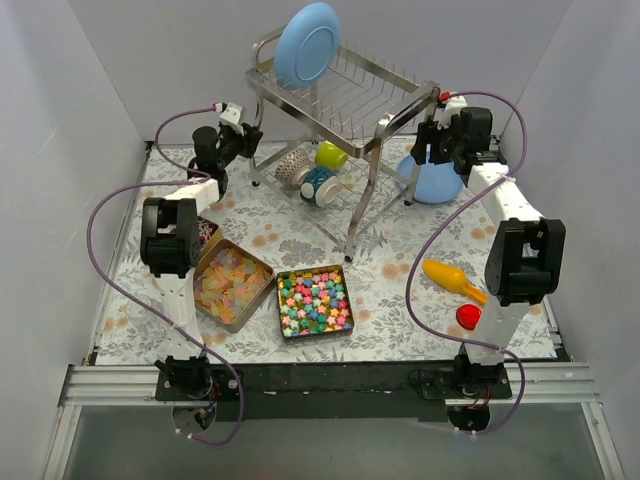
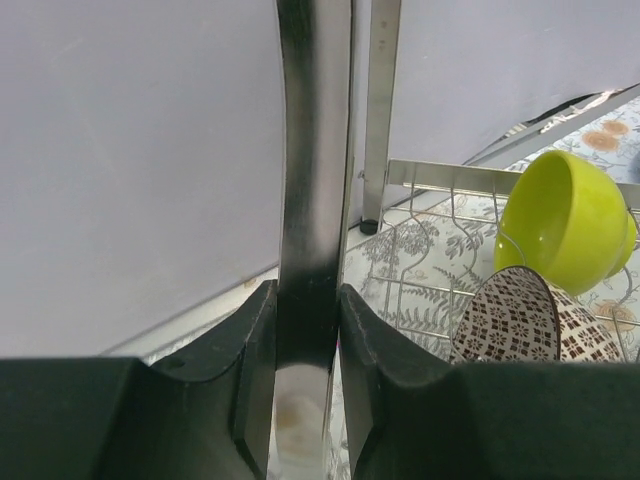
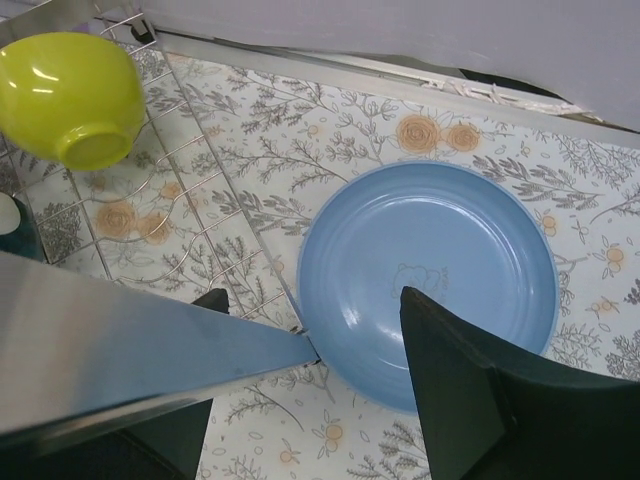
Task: Pack the candies
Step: Adjust the distractor at the center of the board.
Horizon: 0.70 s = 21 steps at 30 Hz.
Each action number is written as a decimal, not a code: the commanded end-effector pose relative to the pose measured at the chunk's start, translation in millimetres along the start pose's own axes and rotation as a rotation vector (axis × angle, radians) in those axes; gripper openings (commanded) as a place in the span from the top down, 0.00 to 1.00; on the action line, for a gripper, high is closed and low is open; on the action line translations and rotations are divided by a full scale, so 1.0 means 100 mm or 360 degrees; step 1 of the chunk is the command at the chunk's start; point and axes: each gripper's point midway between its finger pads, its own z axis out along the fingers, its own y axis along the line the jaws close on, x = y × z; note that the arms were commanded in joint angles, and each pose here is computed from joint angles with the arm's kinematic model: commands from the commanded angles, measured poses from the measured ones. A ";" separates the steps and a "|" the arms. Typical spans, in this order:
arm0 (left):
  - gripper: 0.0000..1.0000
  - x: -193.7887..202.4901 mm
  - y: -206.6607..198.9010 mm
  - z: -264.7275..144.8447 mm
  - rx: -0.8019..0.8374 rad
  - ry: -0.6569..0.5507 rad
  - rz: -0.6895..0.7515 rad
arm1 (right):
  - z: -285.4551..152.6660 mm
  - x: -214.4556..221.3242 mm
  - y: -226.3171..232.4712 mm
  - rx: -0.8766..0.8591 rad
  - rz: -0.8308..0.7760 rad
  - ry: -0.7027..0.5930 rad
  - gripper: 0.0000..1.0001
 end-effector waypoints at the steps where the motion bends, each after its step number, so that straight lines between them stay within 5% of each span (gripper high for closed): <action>1: 1.00 -1.44 -0.42 -0.28 0.0061 -0.0410 0.0152 | 0.38 0.22 0.18 0.0002 -0.0461 0.0098 0.25; 21: 1.00 -1.10 -0.77 -0.93 -0.0090 -0.0116 -0.0113 | 1.25 -0.14 0.21 0.0047 -0.0469 -0.0042 0.23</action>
